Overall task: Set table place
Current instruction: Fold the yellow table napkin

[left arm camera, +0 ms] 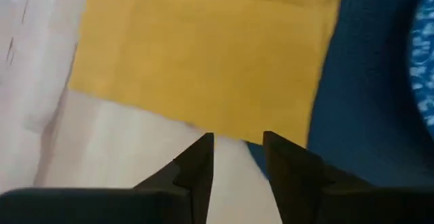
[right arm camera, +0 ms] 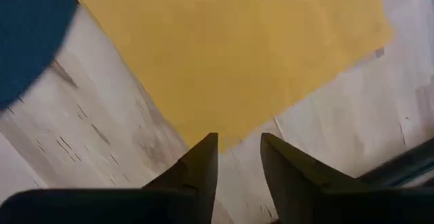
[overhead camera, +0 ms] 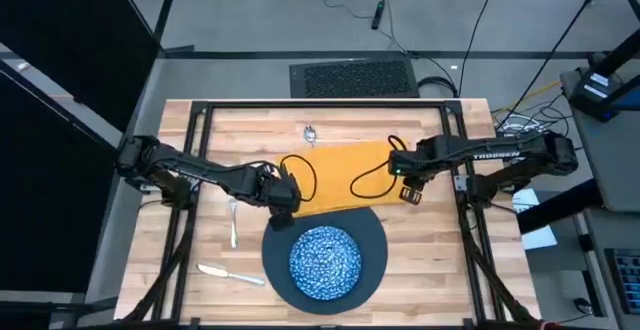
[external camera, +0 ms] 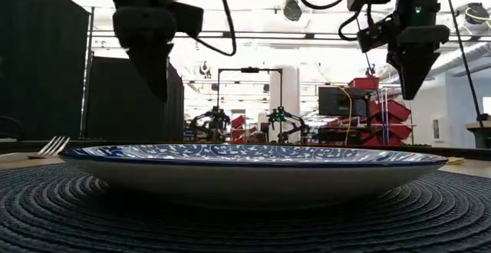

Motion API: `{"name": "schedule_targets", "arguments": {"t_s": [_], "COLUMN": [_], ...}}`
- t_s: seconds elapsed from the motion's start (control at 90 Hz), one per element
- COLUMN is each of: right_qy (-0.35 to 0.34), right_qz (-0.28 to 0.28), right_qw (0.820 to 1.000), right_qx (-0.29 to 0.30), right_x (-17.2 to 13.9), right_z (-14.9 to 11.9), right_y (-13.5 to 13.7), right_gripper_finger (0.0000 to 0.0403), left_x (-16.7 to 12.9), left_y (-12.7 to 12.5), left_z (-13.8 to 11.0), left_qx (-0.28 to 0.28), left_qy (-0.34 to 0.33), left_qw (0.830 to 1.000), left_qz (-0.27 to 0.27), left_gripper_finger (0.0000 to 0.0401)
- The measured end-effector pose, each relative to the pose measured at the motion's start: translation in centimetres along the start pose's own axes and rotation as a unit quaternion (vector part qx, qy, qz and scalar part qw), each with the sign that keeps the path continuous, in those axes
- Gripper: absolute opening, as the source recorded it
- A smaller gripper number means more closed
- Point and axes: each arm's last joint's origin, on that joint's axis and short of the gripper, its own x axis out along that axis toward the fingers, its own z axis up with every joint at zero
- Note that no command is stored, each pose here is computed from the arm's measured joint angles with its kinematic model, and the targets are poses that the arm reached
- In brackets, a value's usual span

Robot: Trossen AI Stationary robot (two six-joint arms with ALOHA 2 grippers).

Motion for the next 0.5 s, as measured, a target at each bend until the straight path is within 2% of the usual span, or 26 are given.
{"name": "schedule_targets", "arguments": {"t_s": [0.156, 0.311, 0.5], "right_qy": [-0.023, -0.041, -0.037], "right_qz": [-0.005, -0.027, -0.007], "right_qw": [1.0, 0.998, 0.999], "right_qx": [0.019, 0.027, 0.039], "right_x": [0.0, 0.0, 3.1], "right_z": [0.3, 0.1, -1.6], "right_y": [0.2, 0.9, 2.5], "right_gripper_finger": [0.0105, 0.0105, 0.0105], "left_x": [1.0, 0.7, 0.2], "left_y": [-0.2, -0.9, -0.8], "left_z": [0.2, 1.6, 2.9], "left_qx": [0.013, 0.033, 0.062], "left_qy": [-0.035, -0.109, -0.158], "left_qw": [0.999, 0.992, 0.984], "left_qz": [-0.014, -0.045, -0.054], "left_gripper_finger": [0.0114, 0.0114, 0.0114]}}
